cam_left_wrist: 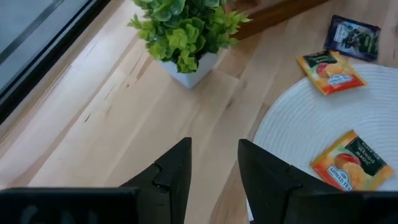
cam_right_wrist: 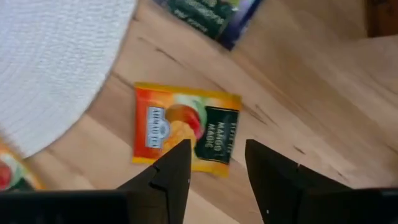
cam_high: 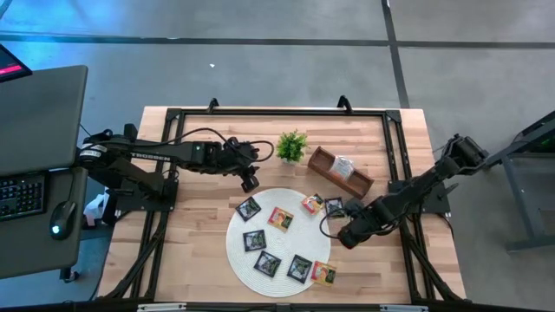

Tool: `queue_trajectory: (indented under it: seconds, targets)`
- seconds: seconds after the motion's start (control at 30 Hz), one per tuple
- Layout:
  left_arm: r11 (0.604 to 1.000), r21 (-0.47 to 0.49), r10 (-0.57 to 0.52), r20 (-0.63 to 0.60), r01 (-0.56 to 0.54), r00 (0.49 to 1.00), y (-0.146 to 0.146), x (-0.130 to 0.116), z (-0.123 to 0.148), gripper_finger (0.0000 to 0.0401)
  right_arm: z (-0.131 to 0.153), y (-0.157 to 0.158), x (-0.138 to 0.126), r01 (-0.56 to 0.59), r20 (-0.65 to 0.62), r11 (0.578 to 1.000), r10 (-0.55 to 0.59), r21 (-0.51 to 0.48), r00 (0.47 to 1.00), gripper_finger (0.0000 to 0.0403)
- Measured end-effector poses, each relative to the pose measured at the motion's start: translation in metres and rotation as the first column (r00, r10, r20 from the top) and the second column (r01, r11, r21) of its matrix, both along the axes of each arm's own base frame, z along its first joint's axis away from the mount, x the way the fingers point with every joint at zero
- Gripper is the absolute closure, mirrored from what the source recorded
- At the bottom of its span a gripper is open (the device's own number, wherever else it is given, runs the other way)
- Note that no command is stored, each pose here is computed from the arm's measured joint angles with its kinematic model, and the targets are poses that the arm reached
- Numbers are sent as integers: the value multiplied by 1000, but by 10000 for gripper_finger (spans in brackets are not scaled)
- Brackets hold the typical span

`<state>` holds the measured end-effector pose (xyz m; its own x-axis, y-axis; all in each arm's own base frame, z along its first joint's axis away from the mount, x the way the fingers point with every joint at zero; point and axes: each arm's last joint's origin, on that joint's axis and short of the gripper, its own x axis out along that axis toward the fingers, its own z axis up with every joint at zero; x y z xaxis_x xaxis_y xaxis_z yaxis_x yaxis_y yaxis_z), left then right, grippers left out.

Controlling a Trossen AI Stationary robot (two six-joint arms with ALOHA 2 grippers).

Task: Pick & Place Tea
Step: Put the yellow tea bag into the right section of the wooden organizer

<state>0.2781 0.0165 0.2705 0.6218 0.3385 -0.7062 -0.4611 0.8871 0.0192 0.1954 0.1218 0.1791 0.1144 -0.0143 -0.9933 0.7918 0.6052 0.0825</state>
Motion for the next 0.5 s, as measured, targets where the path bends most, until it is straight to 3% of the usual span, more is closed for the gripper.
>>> queue_trajectory:
  seconds: [0.13,0.33,0.5]
  targets:
    - [1000,-7,-6,-13,6,1000,0,1,-2,272,-10,0,-5,12,15,999,-11,-30,1000,241]
    - [1000,-9,-9,-9,9,1000,0,1,-2,272,-42,-3,-15,-1,63,999,-2,47,998,229]
    - [1000,-10,-9,-9,9,1000,0,1,-2,272,-57,-9,-24,-46,79,998,42,52,996,253]
